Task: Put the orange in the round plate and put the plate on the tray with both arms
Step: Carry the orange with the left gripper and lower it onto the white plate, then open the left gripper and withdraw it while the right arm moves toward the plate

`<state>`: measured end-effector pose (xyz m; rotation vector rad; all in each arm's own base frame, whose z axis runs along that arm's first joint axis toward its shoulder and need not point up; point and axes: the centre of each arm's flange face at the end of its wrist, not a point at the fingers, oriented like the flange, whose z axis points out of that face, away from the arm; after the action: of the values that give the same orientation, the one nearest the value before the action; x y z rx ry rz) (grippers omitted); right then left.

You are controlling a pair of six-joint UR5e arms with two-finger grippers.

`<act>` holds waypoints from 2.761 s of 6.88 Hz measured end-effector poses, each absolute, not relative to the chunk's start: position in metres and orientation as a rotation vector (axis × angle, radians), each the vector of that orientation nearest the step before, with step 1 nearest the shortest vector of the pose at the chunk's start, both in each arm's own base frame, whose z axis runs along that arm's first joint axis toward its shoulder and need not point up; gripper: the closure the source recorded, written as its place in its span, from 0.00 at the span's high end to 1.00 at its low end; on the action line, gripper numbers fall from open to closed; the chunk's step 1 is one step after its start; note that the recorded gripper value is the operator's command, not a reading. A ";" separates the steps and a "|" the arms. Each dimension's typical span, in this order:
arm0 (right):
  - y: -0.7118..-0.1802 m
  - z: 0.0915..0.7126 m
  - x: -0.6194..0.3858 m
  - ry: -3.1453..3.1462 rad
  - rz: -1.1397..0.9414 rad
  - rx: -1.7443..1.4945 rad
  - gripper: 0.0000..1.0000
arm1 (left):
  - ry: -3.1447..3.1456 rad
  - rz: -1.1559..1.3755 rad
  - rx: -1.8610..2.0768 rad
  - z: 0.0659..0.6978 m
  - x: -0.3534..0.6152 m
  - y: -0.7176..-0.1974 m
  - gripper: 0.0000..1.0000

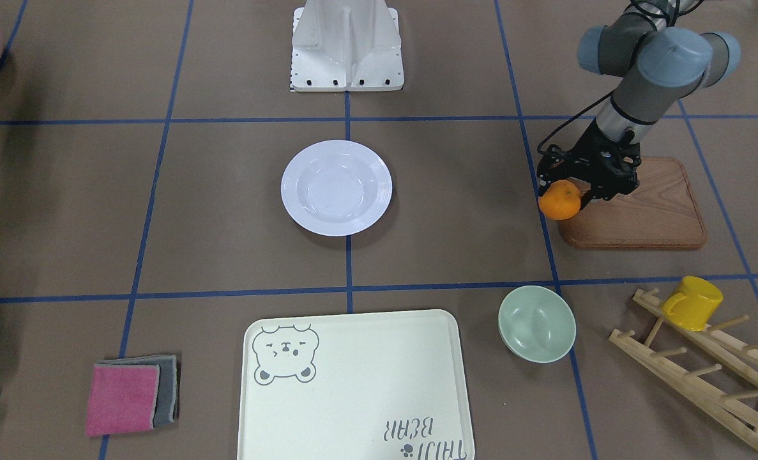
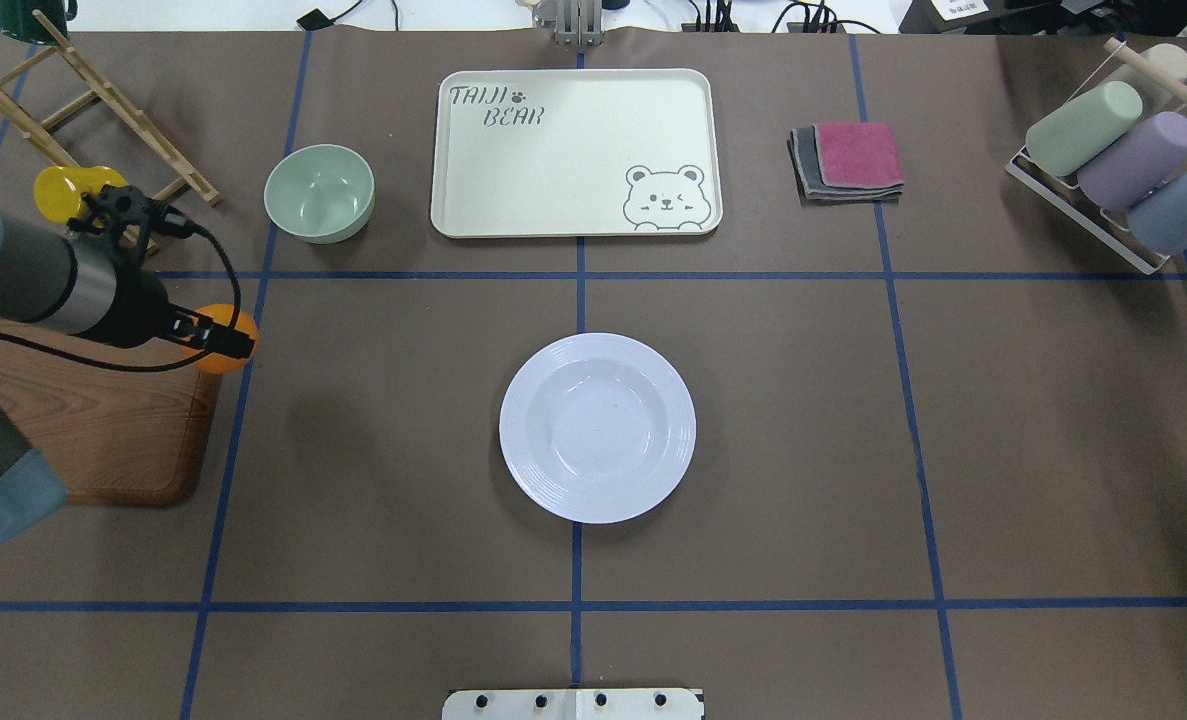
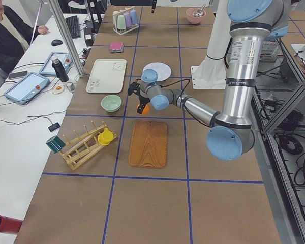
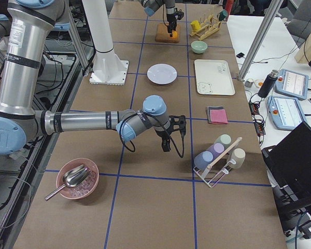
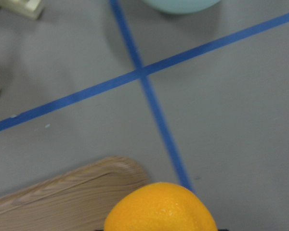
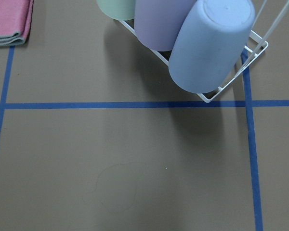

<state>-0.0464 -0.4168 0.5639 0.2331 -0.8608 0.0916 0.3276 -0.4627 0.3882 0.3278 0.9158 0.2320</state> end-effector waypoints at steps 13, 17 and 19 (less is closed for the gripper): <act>-0.405 0.449 -0.221 -1.317 0.500 0.225 1.00 | 0.872 -0.012 0.266 0.141 0.639 -0.394 0.99; -0.378 0.426 -0.274 -1.484 0.733 0.176 1.00 | 0.841 0.157 0.297 0.167 0.464 -0.457 0.99; -0.353 0.417 -0.312 -1.529 0.816 0.210 1.00 | 0.759 0.306 0.320 0.246 0.336 -0.517 0.99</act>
<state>-0.3120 -0.3530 0.4174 0.2099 -1.5294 0.8159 0.3357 -0.5168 0.2462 0.3197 0.7594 0.3056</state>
